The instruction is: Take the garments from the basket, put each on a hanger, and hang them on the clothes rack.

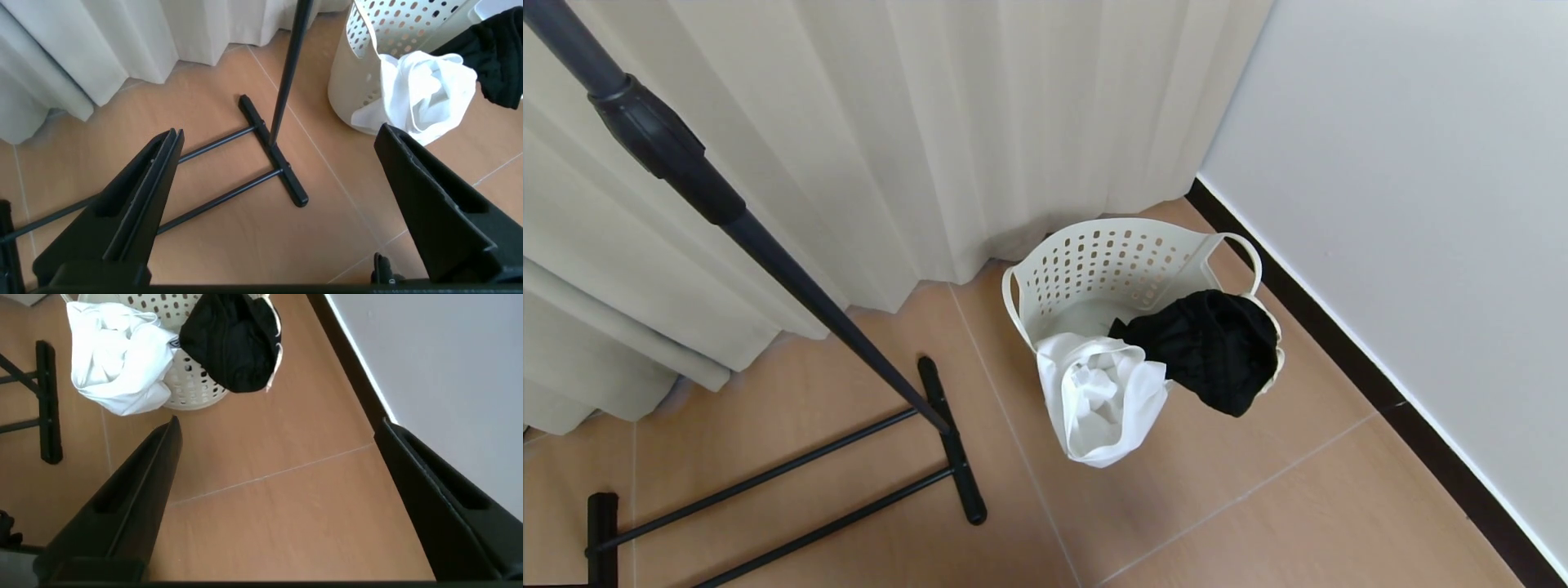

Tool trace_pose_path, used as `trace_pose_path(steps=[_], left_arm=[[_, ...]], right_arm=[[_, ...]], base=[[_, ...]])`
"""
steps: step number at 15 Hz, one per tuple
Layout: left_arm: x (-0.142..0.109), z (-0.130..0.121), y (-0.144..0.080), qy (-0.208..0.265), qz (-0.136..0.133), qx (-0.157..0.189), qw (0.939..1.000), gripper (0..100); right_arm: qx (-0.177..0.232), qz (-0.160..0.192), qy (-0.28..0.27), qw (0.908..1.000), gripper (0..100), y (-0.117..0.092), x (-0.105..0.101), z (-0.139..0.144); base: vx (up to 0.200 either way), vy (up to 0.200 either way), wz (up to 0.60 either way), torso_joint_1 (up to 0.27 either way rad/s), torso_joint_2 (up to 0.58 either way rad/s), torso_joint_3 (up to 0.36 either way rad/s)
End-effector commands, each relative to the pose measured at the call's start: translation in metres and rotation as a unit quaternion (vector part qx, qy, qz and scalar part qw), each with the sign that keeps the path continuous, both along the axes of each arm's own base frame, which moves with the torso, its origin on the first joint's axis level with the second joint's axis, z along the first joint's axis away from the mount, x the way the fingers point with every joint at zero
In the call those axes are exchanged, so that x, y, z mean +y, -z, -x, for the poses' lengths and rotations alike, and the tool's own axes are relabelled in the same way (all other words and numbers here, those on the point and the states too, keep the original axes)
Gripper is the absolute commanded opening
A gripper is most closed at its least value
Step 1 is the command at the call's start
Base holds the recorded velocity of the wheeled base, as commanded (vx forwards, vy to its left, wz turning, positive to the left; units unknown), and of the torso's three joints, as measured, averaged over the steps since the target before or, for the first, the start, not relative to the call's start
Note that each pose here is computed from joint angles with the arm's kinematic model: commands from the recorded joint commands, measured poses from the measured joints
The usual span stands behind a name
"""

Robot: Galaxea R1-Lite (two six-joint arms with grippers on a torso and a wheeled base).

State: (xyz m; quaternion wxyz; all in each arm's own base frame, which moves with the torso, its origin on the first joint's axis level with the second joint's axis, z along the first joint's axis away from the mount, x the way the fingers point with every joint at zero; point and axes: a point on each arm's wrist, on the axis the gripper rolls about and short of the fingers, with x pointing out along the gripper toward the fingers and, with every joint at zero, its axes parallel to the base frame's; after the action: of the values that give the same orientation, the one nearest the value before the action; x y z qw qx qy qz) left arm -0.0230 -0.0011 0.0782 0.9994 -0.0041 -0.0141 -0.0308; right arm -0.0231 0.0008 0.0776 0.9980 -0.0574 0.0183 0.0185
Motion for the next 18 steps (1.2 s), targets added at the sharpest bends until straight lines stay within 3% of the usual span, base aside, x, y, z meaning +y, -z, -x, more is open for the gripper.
trace_pose_path(steps=[1,2,3,5,8,12,13,16,18], left_arm=[[0.000,0.000,0.000,0.000,0.000,0.000,1.0000,100],[0.000,0.000,0.000,0.000,0.000,0.000,1.0000,100],[0.000,0.000,0.000,0.000,0.000,0.000,1.0000,100],[0.000,0.000,0.000,0.000,0.000,0.000,1.0000,100],[0.000,0.000,0.000,0.000,0.000,0.000,1.0000,100],[0.000,0.000,0.000,0.000,0.000,0.000,1.0000,100],[0.000,0.000,0.000,0.000,0.000,0.000,1.0000,100],[0.000,0.000,0.000,0.000,0.000,0.000,1.0000,100],[0.000,0.000,0.000,0.000,0.000,0.000,1.0000,100]], right_arm=[[0.068,0.006,-0.017,0.9975,100,-0.028,0.000,-0.018],[0.097,0.005,-0.037,0.9946,100,-0.037,0.001,-0.028],[0.136,0.001,-0.092,0.9863,100,-0.043,0.004,-0.047],[0.178,0.013,-0.156,0.9715,100,-0.046,0.011,-0.072],[0.202,0.095,-0.250,0.9421,100,-0.068,0.045,-0.135],[0.207,0.218,-0.250,0.9203,100,-0.084,0.104,-0.217],[0.188,0.266,-0.262,0.9083,100,-0.090,0.121,-0.248],[0.169,0.326,-0.276,0.8883,100,-0.084,0.150,-0.303],[0.189,0.341,-0.285,0.8755,100,-0.061,0.164,-0.327]], base=[[0.000,0.000,0.00,0.000,0.00,0.000],[0.000,0.000,0.00,0.000,0.00,0.000],[0.000,0.000,0.00,0.000,0.00,0.000],[0.000,0.000,0.00,0.000,0.00,0.000],[0.000,0.000,0.00,0.000,0.00,0.000],[0.000,0.000,0.00,0.000,0.00,0.000],[0.000,0.000,0.00,0.000,0.00,0.000],[0.000,0.000,0.00,0.000,0.00,0.000],[0.000,0.000,0.00,0.000,0.00,0.000]])
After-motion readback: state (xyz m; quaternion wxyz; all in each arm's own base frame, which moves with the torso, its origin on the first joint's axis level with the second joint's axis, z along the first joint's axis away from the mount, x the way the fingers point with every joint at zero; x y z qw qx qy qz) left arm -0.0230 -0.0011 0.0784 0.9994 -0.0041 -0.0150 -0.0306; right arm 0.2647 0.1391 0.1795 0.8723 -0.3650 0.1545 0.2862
